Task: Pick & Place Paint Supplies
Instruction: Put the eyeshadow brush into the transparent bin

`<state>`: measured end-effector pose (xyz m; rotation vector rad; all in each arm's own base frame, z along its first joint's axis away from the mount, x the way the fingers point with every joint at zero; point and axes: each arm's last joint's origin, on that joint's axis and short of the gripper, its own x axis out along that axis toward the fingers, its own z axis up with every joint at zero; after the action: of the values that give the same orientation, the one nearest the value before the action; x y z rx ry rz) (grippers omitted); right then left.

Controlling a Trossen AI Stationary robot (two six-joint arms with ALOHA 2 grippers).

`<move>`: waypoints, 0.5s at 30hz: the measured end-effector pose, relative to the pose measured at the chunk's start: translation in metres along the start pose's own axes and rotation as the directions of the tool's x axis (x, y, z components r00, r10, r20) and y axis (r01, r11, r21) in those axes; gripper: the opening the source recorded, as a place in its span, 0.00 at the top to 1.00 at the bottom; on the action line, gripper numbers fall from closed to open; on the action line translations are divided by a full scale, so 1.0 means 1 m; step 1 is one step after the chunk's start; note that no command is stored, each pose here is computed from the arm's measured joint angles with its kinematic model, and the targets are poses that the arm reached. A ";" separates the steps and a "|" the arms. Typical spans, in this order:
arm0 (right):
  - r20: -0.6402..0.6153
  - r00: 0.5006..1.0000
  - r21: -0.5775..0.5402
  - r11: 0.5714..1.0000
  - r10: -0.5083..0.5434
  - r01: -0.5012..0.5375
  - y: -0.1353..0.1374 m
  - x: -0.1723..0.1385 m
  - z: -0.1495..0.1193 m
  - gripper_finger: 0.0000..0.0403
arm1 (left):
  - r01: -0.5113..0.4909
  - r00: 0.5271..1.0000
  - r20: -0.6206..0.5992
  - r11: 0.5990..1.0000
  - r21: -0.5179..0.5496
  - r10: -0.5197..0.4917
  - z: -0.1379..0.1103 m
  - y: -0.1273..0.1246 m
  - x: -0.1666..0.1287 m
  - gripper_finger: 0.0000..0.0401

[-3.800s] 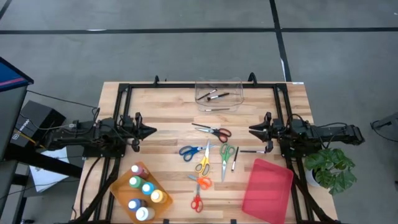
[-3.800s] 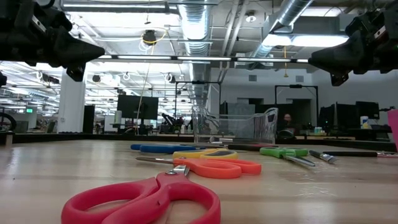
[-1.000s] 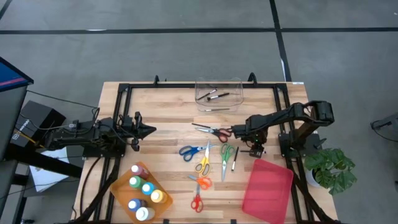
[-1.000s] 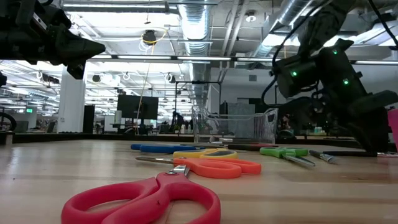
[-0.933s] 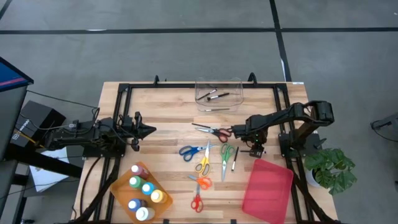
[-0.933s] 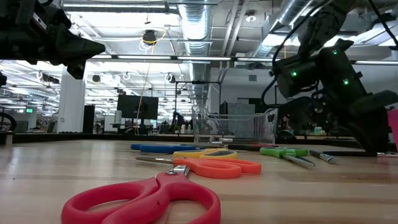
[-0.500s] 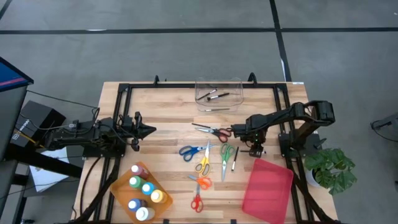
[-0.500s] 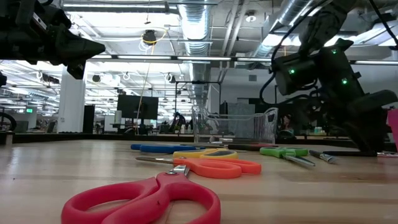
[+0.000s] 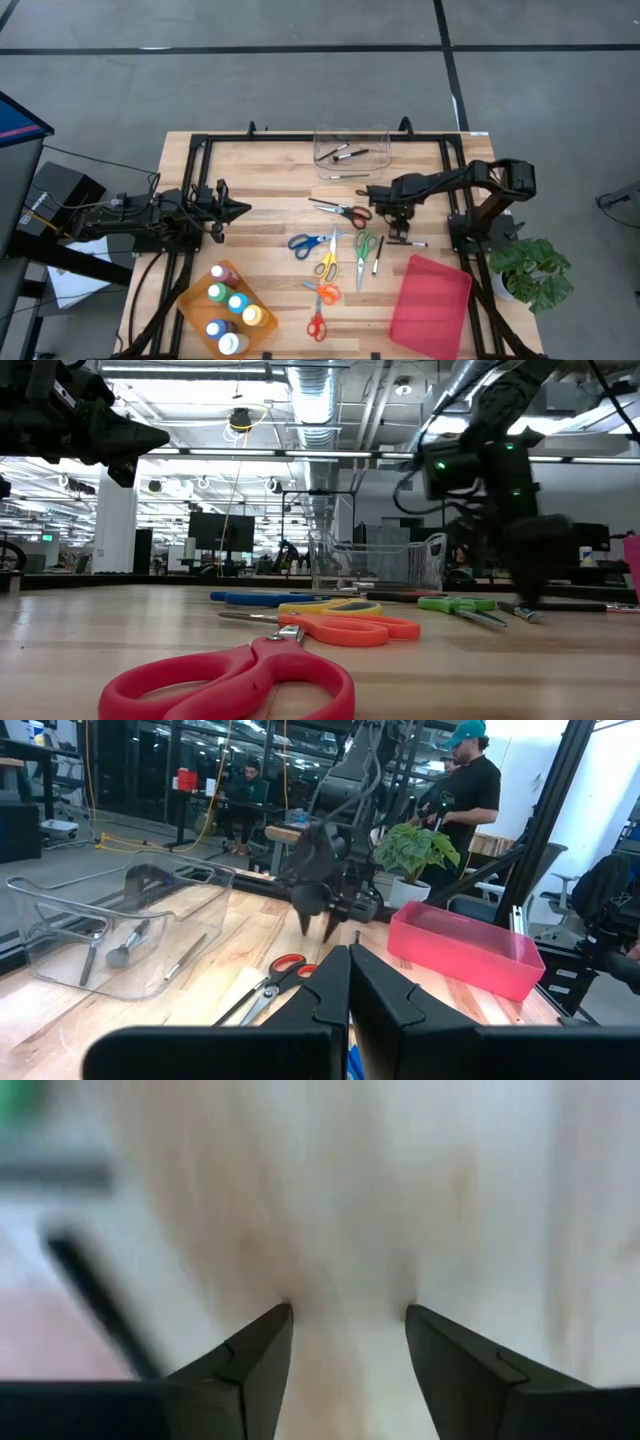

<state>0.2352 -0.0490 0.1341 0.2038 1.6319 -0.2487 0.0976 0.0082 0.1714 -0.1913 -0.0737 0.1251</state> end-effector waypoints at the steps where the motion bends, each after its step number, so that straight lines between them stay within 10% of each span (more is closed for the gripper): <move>1: 0.017 1.000 0.002 1.000 0.004 -0.004 0.000 0.000 0.002 0.54 | 0.001 1.000 0.000 1.000 0.000 -0.001 0.000 0.000 0.000 1.00; 15: 0.073 0.985 0.003 0.988 0.154 -0.155 0.022 -0.022 -0.008 0.43 | 0.004 1.000 0.000 1.000 0.000 -0.004 0.000 0.000 0.000 1.00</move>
<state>0.2349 -0.0252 0.1558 0.3228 1.5345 -0.1431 0.0976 0.0081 0.1715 -0.1910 -0.0740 0.1214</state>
